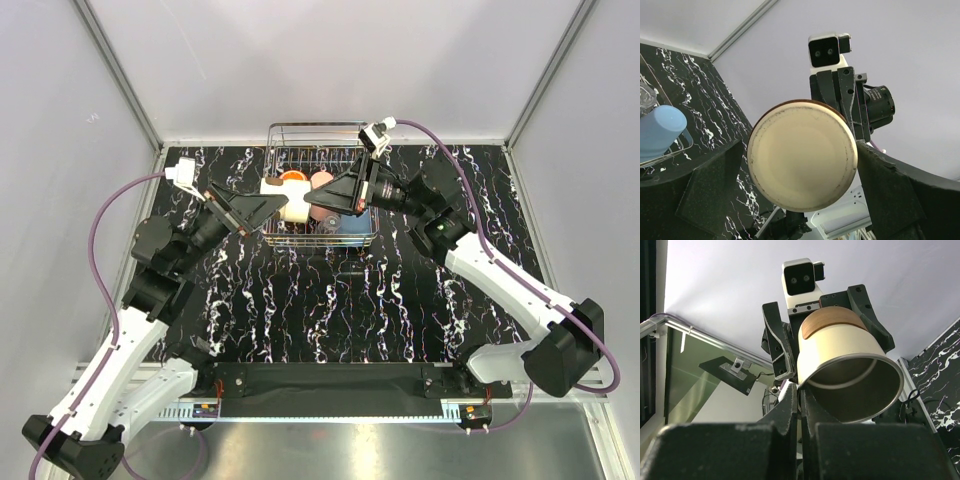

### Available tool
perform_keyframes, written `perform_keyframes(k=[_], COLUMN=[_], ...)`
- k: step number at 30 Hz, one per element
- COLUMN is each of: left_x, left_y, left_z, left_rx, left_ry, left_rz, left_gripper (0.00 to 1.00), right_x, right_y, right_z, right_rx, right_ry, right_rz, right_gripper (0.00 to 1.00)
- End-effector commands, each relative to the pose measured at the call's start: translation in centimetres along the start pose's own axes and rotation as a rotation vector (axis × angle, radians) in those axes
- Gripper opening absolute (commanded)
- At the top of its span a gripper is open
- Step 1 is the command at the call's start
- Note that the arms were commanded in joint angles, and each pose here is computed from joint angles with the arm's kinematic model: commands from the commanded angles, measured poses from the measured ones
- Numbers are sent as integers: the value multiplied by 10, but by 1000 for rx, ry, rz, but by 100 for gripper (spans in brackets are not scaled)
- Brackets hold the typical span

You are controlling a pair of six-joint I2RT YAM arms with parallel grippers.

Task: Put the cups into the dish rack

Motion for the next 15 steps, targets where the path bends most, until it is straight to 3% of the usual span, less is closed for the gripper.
perform_keyframes(k=[1,6,9,13,14,15], left_x=[-21,-21,-21,-22,-24,-23], left_y=[-23,-23,-25,-25,-26,-24], left_z=[0,0,-1,-1,-2,-1], left_rx=[71,78,82,57,52,38], left_ry=[-107,-114,-115,-104,-106,-99], left_rz=[66,63,64,73,87,89], left_gripper=[98,89,67,29,14,7], right_x=[3,3,2,2,3,1], right_y=[14,10,7,5,4,2], right_z=[0,0,0,0,0,0], right_rx=[-76,-70,-65,-48,-38,-9], right_ry=[0,-3,-3,-7,-8,-20], right_rz=[-52,-47,-43,-43,-44,-49], right_gripper=[0,0,0,0,0,6])
Point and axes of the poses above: each gripper's point midway between its finger pads, its own z axis out along the fingers, its own y axis along the line the jaws close on, x = y × z, the point moved 9 cm from there along -z, back along the fingers, and after that the axes turned 9 degrees about z, right-handed, at the moved point
